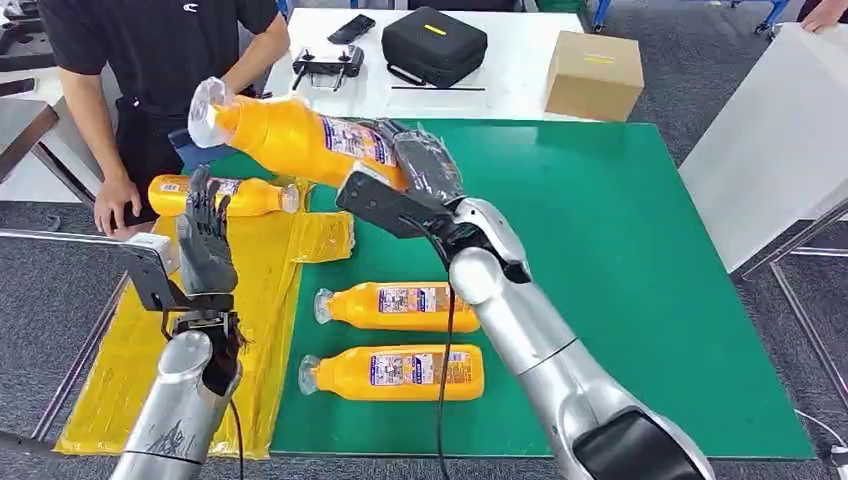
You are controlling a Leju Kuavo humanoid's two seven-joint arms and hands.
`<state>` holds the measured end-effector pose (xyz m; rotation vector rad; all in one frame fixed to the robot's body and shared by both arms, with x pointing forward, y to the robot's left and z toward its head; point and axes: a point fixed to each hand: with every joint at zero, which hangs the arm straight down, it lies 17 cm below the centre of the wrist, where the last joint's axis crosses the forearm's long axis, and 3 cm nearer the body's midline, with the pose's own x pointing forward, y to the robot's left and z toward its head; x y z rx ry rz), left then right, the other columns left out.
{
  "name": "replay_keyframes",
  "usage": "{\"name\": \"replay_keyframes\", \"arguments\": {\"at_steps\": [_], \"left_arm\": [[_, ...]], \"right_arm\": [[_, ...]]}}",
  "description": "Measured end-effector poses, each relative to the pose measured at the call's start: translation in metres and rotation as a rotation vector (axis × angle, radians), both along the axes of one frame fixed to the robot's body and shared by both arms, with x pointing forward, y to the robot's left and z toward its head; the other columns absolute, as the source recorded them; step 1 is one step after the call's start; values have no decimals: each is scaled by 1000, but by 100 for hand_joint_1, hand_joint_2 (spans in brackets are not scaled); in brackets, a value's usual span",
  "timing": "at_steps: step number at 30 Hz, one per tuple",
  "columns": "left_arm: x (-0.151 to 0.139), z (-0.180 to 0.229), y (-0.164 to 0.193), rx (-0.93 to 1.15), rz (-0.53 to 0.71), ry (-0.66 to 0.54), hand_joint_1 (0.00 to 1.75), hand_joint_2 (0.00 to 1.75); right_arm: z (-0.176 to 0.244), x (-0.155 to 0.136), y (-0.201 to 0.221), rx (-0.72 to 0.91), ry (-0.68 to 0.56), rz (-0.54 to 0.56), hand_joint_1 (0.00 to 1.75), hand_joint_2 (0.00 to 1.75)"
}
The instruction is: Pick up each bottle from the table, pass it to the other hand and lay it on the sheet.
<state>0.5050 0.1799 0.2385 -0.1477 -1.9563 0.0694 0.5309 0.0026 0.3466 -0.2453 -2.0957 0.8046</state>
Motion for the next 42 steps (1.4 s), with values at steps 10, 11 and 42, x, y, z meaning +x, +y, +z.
{"name": "replay_keyframes", "arguments": {"at_steps": [10,11,42], "left_arm": [[-2,1,-12,2,-28,-3,0,0],[-3,1,-15,3,-34,-2,0,0],[-5,34,-54,-59,-154,-28,0,175]], "right_arm": [[-15,-2,12,-16,19,6,175,175],[-17,-1,12,-16,22,3,175,175],[-81,13,34,-79,179,-26,175,175]]}}
